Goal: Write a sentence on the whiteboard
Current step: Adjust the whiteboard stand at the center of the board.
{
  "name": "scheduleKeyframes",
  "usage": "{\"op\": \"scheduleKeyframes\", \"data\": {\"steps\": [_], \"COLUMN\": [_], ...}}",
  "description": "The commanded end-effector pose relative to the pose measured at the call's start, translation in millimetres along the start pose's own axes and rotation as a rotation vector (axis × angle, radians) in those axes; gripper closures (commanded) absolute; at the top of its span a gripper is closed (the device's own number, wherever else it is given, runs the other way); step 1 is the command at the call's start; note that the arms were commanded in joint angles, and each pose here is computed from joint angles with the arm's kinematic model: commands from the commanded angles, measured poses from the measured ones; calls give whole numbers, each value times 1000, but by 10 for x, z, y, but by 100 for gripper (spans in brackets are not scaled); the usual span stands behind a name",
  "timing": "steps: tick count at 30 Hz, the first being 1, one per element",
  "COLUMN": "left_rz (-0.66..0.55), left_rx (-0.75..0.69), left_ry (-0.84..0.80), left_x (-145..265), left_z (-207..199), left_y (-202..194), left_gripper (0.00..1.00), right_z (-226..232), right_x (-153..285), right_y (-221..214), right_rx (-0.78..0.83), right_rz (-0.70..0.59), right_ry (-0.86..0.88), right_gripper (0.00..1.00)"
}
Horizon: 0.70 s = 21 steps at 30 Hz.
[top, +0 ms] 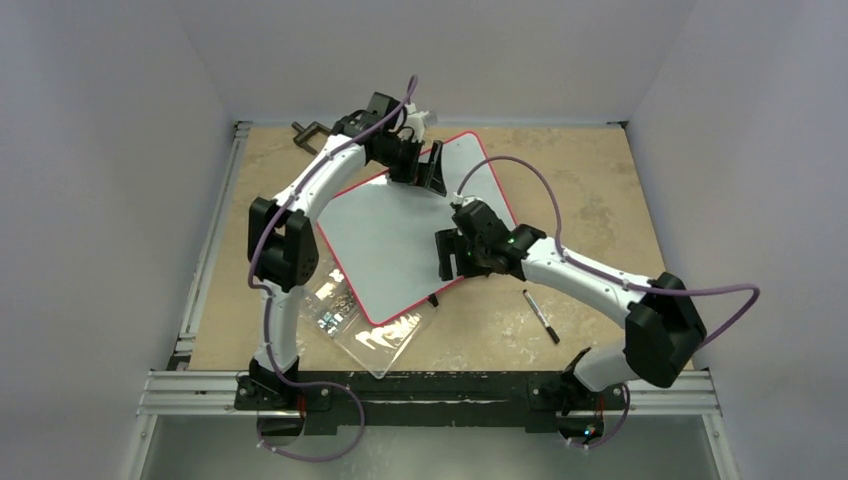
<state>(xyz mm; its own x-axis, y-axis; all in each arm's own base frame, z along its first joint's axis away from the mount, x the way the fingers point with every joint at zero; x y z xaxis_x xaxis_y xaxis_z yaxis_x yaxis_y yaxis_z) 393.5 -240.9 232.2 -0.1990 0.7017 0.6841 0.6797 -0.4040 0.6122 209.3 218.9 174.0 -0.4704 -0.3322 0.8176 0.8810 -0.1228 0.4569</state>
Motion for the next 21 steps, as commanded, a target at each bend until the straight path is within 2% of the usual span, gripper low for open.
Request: {"op": "scheduleKeyframes", "data": {"steps": [1,11,21], "left_rz": [-135,-216,-178], "left_rx": [-82,-140,-146], "left_ry": [-5,24,41], "left_x": [500,832,777], "left_z": [-346,-534,-467], "left_y": [321,495,430], "left_gripper": [0,0,0], "right_z": [-134,-499,-591], "right_x": [230,500,588], "right_y": [11,-36,-112], "right_rx": [-34,-204,-279], "right_rz": [-86,-287,-332], "right_ry": [-56,-267,-254], "right_gripper": [25,23,23]}}
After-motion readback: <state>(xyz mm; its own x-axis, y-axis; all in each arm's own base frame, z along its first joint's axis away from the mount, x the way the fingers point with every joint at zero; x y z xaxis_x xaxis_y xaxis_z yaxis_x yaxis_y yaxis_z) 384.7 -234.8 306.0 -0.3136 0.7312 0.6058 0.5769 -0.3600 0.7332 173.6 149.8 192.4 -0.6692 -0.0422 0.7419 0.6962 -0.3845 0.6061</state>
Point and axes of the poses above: each gripper's point midway between its finger pads, its own x axis back along the fingers, its own z axis along the line the jaws close on, y = z × x, the point moved 9 cm from there along x, back along the fingers, and after that the axes turned 15 degrees about -x, right-handed, at the moved point
